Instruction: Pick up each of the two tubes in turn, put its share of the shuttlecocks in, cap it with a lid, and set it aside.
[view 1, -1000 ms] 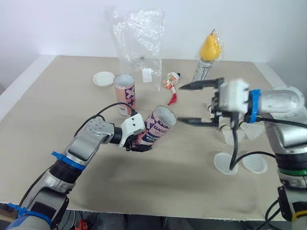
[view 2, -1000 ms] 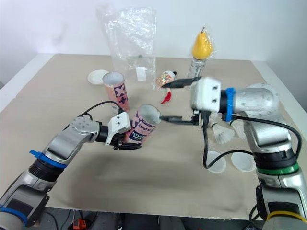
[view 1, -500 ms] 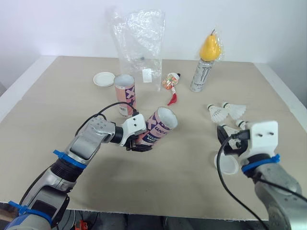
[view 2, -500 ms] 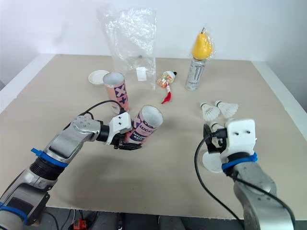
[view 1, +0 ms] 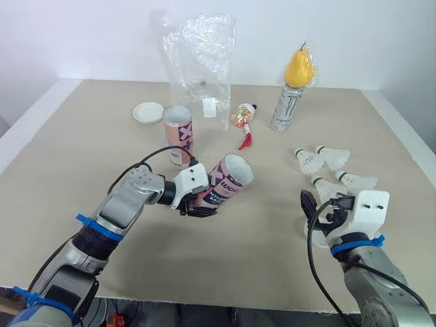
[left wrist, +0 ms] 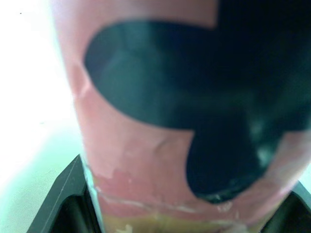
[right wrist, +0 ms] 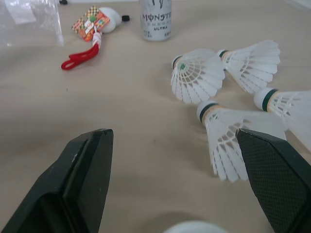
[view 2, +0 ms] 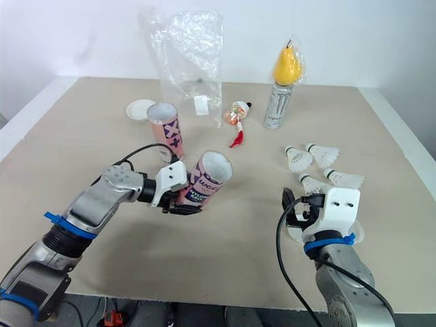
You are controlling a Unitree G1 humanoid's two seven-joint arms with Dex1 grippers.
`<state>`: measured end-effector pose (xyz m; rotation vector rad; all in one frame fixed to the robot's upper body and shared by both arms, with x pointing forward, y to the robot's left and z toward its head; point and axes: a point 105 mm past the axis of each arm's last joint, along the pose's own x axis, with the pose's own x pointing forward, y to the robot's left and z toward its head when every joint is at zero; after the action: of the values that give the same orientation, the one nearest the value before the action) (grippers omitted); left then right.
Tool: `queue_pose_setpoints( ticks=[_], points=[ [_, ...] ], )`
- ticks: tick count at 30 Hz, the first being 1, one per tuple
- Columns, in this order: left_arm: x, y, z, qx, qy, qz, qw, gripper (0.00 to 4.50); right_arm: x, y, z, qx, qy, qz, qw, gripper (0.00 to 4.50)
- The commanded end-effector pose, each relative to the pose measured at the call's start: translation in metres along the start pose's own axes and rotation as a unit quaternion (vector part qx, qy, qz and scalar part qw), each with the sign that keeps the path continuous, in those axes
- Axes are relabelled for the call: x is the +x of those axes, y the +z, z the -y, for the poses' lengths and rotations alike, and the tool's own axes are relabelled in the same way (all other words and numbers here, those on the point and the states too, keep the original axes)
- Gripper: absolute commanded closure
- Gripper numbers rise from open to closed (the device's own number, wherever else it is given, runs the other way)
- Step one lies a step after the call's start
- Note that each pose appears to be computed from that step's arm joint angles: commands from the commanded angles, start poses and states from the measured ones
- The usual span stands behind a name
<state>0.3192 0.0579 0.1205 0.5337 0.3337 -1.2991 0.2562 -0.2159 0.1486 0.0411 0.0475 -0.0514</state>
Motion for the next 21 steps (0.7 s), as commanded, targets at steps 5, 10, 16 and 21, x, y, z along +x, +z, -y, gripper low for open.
queue_pose_setpoints(
  ticks=[5,10,16,21],
  points=[
    [0.001,-0.008,0.007,-0.011,-0.003,-0.013,1.0,1.51,0.006,0.003,0.009,0.024,-0.002,0.011,1.0,0.17],
    [0.0,-0.009,0.006,-0.014,0.003,-0.013,1.0,1.51,0.008,-0.001,0.01,0.036,-0.006,0.004,0.999,0.17],
    [-0.001,-0.009,0.006,-0.015,0.005,-0.014,1.0,1.51,0.011,-0.009,0.017,0.054,-0.017,-0.006,0.998,0.17],
    [0.0,-0.009,0.006,-0.015,0.006,-0.013,1.0,1.51,0.017,-0.013,0.02,0.065,-0.018,-0.01,0.998,0.17]
  ],
)
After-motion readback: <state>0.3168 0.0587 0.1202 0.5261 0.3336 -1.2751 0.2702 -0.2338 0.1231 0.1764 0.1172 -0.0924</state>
